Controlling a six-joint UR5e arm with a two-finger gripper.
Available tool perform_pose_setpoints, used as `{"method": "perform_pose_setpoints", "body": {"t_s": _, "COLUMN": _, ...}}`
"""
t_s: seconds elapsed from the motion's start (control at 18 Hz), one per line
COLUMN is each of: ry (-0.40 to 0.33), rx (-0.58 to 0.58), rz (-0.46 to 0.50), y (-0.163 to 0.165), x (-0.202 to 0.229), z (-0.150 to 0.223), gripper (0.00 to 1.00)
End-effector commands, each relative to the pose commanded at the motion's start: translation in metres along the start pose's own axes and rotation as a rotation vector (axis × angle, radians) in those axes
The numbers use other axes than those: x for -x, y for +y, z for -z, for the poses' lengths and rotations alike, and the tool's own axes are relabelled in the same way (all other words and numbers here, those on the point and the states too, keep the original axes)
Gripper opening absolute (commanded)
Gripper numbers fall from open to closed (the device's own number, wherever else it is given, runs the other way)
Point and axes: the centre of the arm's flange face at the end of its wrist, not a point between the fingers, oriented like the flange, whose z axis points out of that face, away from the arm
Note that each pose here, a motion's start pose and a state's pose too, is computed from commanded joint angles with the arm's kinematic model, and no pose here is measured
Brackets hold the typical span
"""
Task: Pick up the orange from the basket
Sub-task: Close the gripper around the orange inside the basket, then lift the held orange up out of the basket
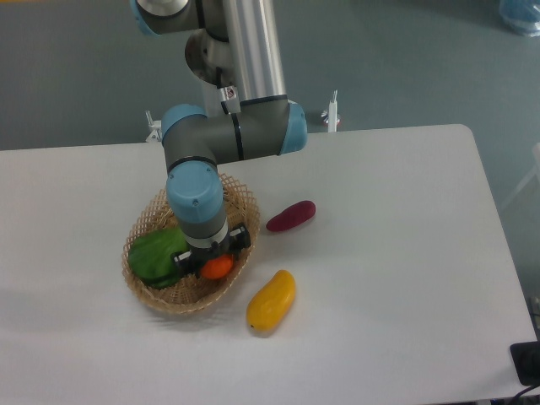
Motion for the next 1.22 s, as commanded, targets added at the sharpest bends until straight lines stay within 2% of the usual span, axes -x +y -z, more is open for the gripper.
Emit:
{"method": "perform_pose_setpoints", "body": {"t_s": 0.61, "ry": 0.006, "rx": -0.027, "rz": -0.002, "y": 0.0, "x": 0.001, "z": 0.016, "gripper": 0.79}}
{"method": "perform_pose_setpoints", "body": {"t_s": 0.89, "ry": 0.023, "rx": -0.097, "rz": -0.012, "y": -0.003, "x": 0.002, "z": 0.059, "gripper": 0.78}}
{"method": "perform_pose_setpoints", "body": {"t_s": 1.11, "ry": -0.025, "rx": -0.149, "rz": -0.098, "y": -0.009, "x": 0.006, "z": 0.083, "gripper": 0.77}}
{"method": "perform_pose_setpoints", "body": {"t_s": 1.22, "ry": -0.029, "rx": -0.192, "rz": -0.178, "y": -0.012, "x": 0.008, "z": 0.105, "gripper": 0.76}}
